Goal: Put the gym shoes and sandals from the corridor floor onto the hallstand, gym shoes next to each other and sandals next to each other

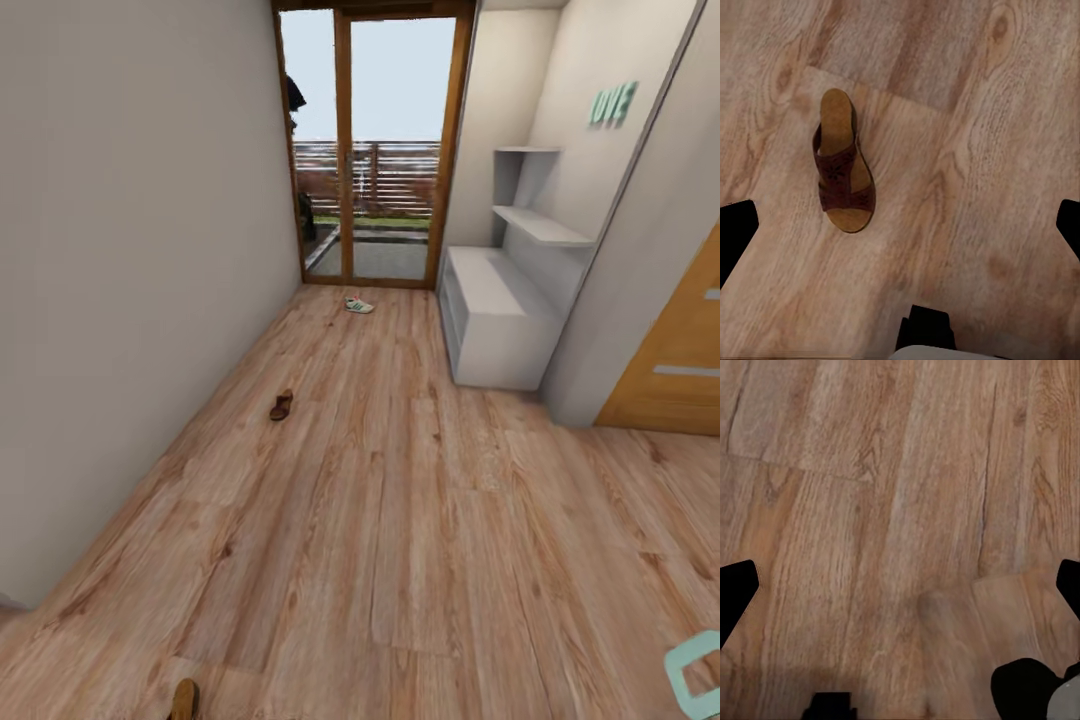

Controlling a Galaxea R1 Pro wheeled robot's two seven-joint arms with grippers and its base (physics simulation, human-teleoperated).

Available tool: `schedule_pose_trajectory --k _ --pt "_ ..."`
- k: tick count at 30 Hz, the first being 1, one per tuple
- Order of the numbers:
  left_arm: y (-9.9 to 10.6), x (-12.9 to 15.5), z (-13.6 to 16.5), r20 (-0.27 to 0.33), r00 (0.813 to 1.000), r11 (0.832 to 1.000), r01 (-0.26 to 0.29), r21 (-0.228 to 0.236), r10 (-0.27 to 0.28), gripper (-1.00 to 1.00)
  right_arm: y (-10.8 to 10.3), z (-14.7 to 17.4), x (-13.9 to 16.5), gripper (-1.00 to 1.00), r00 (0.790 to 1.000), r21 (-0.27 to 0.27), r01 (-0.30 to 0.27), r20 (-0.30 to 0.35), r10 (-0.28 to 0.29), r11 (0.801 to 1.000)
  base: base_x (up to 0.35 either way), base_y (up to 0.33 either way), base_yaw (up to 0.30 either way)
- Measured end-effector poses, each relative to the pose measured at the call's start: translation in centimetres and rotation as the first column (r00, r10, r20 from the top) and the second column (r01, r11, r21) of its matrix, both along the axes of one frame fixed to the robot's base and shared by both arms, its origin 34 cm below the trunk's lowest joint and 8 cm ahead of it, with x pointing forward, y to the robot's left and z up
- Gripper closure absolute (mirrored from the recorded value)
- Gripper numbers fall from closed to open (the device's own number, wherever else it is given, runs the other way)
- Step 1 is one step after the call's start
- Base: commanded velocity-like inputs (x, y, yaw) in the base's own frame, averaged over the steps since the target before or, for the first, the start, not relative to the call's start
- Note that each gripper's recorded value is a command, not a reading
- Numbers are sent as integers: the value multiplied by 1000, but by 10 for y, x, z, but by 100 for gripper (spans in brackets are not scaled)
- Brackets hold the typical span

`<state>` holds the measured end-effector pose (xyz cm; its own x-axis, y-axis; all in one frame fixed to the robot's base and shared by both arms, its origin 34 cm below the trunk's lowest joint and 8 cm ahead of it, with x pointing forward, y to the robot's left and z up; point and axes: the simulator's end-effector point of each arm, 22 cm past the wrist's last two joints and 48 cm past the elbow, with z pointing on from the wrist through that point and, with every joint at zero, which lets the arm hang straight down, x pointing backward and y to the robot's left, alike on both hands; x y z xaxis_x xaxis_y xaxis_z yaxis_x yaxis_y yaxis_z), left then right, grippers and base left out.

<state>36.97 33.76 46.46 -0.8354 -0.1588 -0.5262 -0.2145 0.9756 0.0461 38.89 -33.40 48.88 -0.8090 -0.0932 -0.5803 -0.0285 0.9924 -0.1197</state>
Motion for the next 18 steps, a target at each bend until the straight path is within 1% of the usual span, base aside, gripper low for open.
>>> schedule_pose_trajectory --k 4,7,16,18 --pt "0 0 0 0 1000 1000 0 0 0 -100 0 0 0 -100 1000 0 -1 0 1 1000 0 0 267" --pt "-1 0 0 0 1000 1000 0 -1 0 -100 0 0 0 -100 1000 0 0 0 0 1000 0 0 129" --pt "-5 5 1 11 1000 1000 4 -5 -4 -100 1 1 3 -100 1000 1 2 8 -2 1000 0 0 36" --pt "-9 23 6 45 999 1000 3 -10 -3 -100 13 12 25 -100 998 18 -1 60 0 1000 0 0 4"
